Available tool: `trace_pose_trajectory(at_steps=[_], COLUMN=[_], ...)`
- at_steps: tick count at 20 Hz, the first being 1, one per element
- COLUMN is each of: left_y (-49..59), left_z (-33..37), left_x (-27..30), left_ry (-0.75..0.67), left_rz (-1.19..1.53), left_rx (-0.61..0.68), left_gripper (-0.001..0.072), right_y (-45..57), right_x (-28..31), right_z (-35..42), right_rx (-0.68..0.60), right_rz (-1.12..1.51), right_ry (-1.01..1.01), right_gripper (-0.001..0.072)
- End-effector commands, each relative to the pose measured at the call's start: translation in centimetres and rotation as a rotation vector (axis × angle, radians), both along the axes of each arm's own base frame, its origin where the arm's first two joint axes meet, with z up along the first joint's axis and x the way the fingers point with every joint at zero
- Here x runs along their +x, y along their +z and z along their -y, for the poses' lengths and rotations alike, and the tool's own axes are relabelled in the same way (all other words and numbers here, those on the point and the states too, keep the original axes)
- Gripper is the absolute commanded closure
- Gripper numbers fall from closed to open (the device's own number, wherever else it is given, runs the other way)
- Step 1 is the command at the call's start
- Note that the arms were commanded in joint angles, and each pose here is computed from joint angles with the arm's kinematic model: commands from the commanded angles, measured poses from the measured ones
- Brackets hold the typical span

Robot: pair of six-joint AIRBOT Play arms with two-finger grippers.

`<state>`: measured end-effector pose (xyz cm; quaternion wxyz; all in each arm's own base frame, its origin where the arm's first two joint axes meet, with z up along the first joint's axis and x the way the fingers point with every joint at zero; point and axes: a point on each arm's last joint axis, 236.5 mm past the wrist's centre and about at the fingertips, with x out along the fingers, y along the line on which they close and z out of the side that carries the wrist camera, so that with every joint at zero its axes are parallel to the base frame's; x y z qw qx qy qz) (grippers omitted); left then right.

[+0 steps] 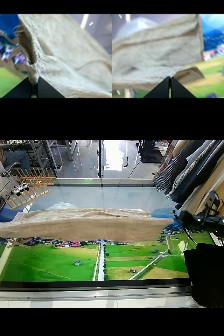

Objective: Fold the clothes and pants, and hang the long-sleeved shirts on hangers.

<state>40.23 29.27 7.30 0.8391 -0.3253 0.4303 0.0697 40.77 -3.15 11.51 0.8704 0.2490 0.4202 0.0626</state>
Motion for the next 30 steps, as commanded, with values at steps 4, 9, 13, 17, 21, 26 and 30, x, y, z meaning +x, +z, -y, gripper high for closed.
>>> trace_pose_trajectory(at_steps=[4, 9, 13, 17, 21, 26, 30], left_y=[-6.9, -8.6, -8.0, -7.5, -6.9, -3.5, -2.5], left_z=[0.1, -3.6, -3.2, -2.5, -1.7, 0.2, 1.1], left_x=[-11.4, -16.4, -15.0, -12.8, -11.1, -6.4, -5.5], left_ry=[-0.144, -0.065, -0.128, -0.14, -0.14, -0.091, -0.095], left_rz=[-0.324, -0.38, -0.299, -0.243, -0.194, 0.039, 0.092], left_rx=[0.11, 0.13, 0.147, 0.151, 0.137, 0.02, -0.019], left_gripper=[0.0697, 0.0696, 0.0394, 0.001, 0.001, 0.0011, 0.0012], right_y=[-15.2, -19.6, -17.7, -11.6, -12.2, -20.7, -22.9], right_x=[-17.4, -23.4, -18.0, -8.3, -0.4, 7.9, 13.4], right_z=[-3.3, -0.6, -0.5, -1.4, -1.0, -4.0, -4.6], right_rx=[0.0, -0.134, -0.11, 0.028, 0.176, 0.225, 0.275], right_rz=[-0.527, -0.727, -0.565, -0.226, -0.114, -0.23, -0.245], right_ry=[0.324, 0.314, 0.193, 0.044, -0.098, -0.053, -0.07], right_gripper=[0.0699, 0.0698, 0.039, 0.0188, 0.0188, 0.0193, 0.0233])
